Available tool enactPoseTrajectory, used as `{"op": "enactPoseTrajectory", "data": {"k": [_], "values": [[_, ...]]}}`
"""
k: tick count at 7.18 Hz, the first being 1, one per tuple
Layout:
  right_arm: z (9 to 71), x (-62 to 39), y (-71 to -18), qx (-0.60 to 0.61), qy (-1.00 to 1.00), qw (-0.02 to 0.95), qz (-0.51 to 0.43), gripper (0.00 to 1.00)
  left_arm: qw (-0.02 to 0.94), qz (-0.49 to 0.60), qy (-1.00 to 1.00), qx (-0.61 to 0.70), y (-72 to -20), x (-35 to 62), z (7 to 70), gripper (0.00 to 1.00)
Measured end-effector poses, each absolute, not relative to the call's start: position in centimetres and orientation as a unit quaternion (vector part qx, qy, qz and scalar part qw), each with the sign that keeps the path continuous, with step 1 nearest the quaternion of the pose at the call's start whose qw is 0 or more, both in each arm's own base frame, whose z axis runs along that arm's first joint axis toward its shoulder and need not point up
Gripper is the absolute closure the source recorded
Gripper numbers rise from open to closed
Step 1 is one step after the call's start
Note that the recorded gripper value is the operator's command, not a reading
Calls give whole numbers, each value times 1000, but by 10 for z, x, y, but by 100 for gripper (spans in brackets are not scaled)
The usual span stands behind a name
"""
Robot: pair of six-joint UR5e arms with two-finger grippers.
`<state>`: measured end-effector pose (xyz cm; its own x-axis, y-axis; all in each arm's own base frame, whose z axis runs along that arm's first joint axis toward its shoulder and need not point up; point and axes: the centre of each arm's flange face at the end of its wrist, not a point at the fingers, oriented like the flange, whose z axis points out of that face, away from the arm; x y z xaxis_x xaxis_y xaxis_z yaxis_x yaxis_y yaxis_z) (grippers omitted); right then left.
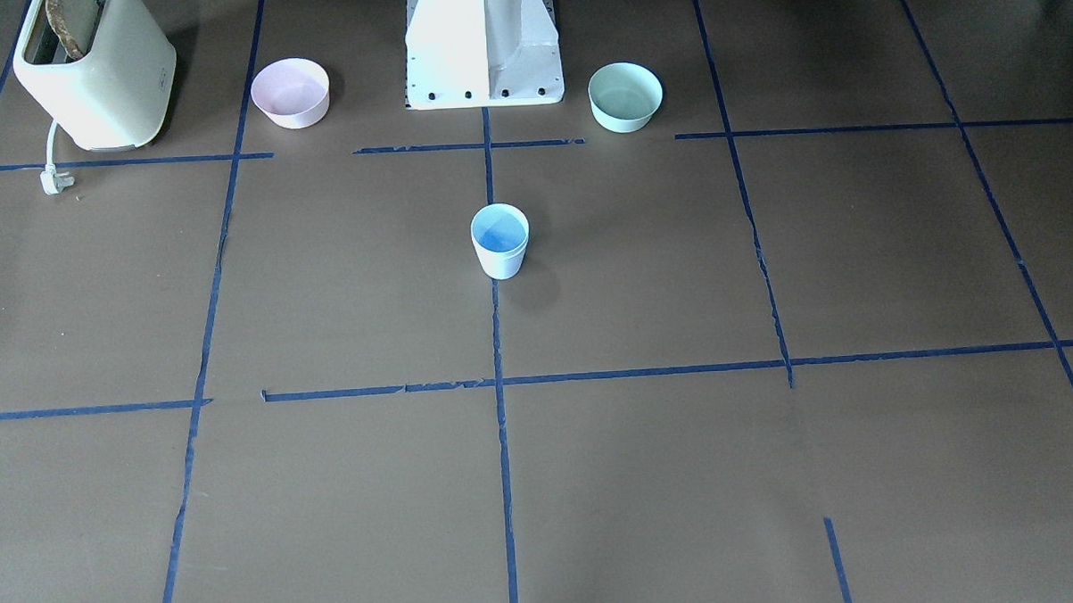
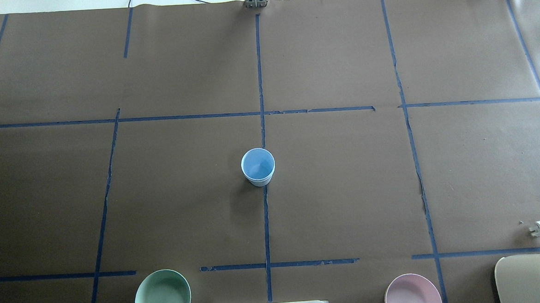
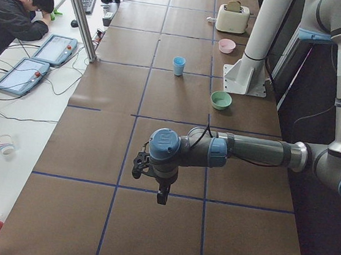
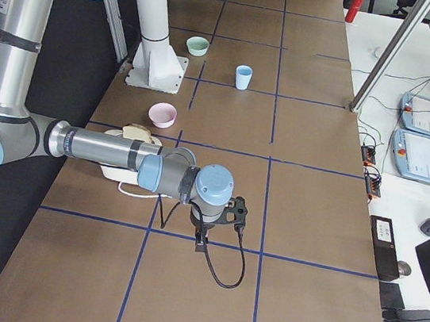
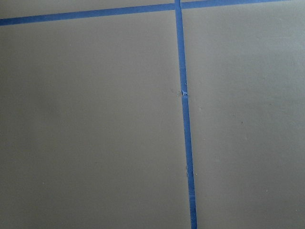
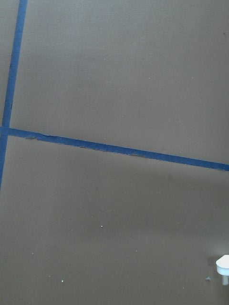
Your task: Stack blue cups with both arms
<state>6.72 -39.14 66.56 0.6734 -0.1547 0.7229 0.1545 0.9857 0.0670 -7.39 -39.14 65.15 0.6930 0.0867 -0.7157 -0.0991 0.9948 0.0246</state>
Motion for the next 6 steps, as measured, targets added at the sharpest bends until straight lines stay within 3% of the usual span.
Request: {"op": "enactPoseTrajectory", "data": {"k": [6], "values": [[665, 67, -392, 1, -395, 915, -85, 0, 920, 49, 389, -12, -391, -74, 655, 0]]}}
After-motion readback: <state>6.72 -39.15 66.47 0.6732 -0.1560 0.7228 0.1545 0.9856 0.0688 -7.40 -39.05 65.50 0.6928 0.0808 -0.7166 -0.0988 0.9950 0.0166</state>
